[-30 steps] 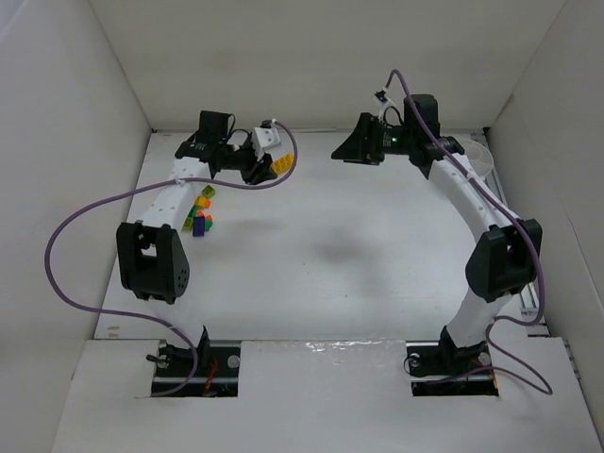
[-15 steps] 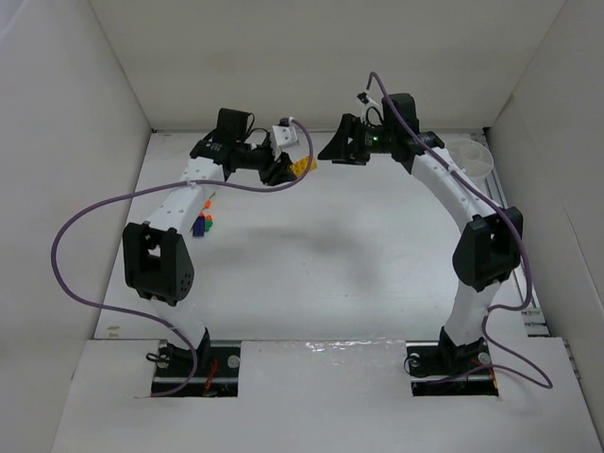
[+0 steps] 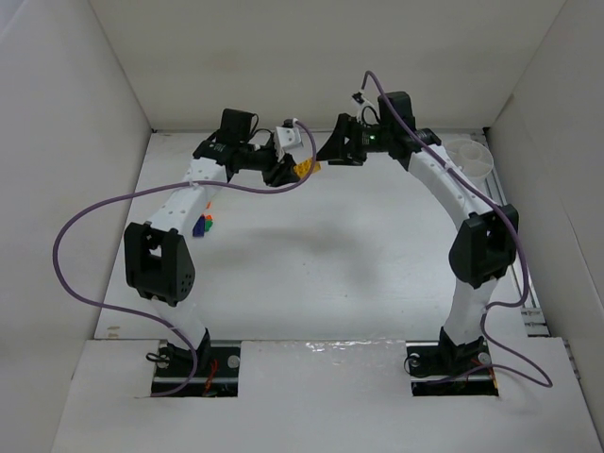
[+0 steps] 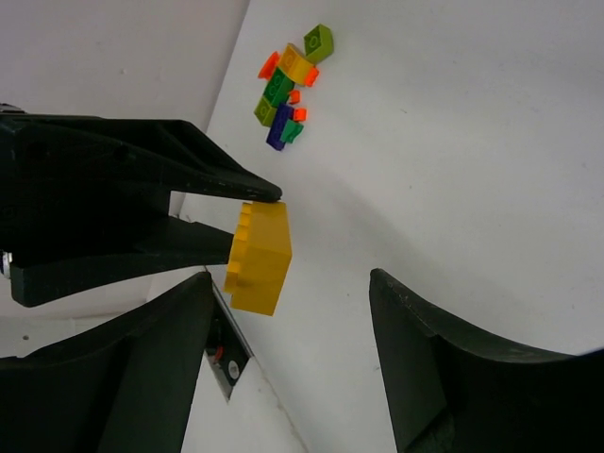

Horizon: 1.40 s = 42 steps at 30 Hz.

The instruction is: Sort the legos into containers by color

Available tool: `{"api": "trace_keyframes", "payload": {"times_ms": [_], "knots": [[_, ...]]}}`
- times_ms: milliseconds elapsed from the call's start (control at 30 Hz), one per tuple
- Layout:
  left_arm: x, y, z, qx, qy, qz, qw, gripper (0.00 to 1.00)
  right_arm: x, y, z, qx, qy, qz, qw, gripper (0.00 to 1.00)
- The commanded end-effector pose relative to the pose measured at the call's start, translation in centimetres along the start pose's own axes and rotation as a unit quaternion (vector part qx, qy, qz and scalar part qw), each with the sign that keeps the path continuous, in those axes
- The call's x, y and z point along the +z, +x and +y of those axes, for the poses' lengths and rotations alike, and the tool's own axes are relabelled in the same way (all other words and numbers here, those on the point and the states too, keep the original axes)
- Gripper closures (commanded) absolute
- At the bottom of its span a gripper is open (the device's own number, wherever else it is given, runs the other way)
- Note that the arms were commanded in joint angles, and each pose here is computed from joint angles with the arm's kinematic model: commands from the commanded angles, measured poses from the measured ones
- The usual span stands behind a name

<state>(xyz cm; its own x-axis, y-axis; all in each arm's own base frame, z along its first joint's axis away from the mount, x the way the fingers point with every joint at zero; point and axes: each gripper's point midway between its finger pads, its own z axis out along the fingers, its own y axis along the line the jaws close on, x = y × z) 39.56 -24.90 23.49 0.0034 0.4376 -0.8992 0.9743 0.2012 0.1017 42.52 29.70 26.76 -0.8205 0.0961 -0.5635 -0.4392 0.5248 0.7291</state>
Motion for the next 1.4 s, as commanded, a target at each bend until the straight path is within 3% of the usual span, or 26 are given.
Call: {"api": "trace_keyframes", "payload": {"times_ms": [0,367,600,833,1133,1233,1333,1367], "knots": [[-0.9,-3.1,-0.2,0.036,-0.001,-0.028,0.999,1.00,-0.4,-0.7,3.2,-0.023,-0.040,0.000,0.999,0.28],[-0.8,-3.0,-0.1,0.037,0.001,-0.026,0.999,1.00,1.3,1.1,3.7,-0.022,-0.053,0.032,0.998,0.29],[-0.3,-2.9,-0.4,0.035,0.011,-0.027,0.999,1.00,1.6,0.8,3.6,-0.023,-0.054,0.031,0.998,0.41],[0.0,-2.4,-0.5,0.033,0.014,-0.023,0.999,1.00,1.5,0.6,3.6,-0.023,-0.050,0.029,0.998,0.42],[0.0,-2.4,-0.4,0.038,0.014,-0.023,0.999,1.00,1.1,0.8,4.0,-0.022,-0.049,0.029,0.998,0.65],[0.2,-2.1,-0.4,0.034,0.016,-0.021,0.999,1.00,0.9,0.5,4.1,-0.025,-0.043,0.021,0.999,0.78],[0.2,-2.2,-0.5,0.034,0.020,-0.024,0.999,0.87,0.9,0.4,3.9,-0.030,-0.039,0.018,0.999,0.87],[0.2,-2.2,-0.5,0.029,0.020,-0.024,0.999,0.76,1.0,0.5,3.5,-0.027,-0.032,0.019,0.999,0.89]]}}
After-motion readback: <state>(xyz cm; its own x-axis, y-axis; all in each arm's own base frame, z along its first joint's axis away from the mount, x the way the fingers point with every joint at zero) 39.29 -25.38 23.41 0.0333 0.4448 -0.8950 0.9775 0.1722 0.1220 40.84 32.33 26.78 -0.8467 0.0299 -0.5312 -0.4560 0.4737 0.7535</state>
